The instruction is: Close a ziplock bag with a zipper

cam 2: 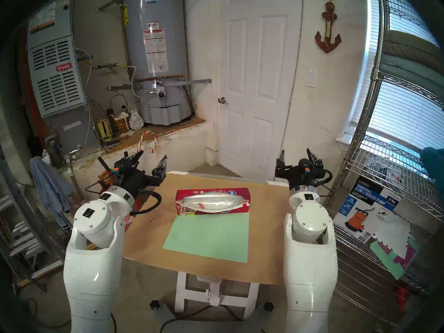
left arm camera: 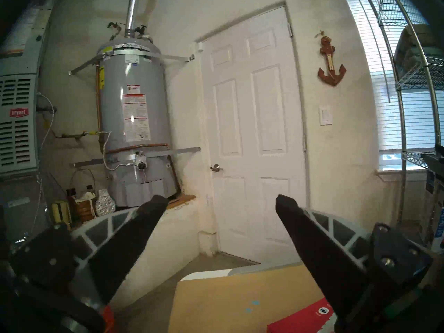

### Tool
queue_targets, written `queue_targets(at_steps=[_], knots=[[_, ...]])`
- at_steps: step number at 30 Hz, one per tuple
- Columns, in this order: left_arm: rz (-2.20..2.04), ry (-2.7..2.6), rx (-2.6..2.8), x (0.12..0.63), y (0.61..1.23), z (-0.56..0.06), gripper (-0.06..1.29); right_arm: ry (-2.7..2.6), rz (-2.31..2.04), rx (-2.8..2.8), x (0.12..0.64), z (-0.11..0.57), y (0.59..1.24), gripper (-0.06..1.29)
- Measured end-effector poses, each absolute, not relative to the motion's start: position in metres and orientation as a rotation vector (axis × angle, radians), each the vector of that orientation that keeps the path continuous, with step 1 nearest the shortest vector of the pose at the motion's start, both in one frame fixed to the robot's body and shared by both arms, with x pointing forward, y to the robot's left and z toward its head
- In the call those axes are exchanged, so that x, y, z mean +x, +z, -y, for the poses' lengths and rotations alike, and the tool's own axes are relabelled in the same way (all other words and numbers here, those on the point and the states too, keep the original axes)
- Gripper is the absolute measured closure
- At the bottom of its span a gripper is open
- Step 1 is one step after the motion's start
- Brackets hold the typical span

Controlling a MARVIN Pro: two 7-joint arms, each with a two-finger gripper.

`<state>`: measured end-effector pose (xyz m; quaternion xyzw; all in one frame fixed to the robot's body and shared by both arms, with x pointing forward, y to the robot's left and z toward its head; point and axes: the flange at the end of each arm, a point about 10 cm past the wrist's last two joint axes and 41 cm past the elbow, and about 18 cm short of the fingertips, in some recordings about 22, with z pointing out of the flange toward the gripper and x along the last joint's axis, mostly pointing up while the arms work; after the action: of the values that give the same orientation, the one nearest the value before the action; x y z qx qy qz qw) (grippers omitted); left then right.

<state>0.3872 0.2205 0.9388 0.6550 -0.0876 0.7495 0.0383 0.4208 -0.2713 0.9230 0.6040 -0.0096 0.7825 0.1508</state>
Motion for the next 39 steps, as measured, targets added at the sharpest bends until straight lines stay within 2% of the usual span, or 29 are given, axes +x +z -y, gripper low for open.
queue_targets(at_steps=[14, 39], knots=[[0.222, 2.300, 2.081, 0.385, 0.944, -0.222, -0.04, 2.179, 0.183, 1.610, 0.418, 0.263, 0.921, 0.00], [0.214, 2.298, 2.071, 0.385, 0.945, -0.220, -0.04, 2.161, 0.217, 1.582, 0.418, 0.259, 0.919, 0.00]])
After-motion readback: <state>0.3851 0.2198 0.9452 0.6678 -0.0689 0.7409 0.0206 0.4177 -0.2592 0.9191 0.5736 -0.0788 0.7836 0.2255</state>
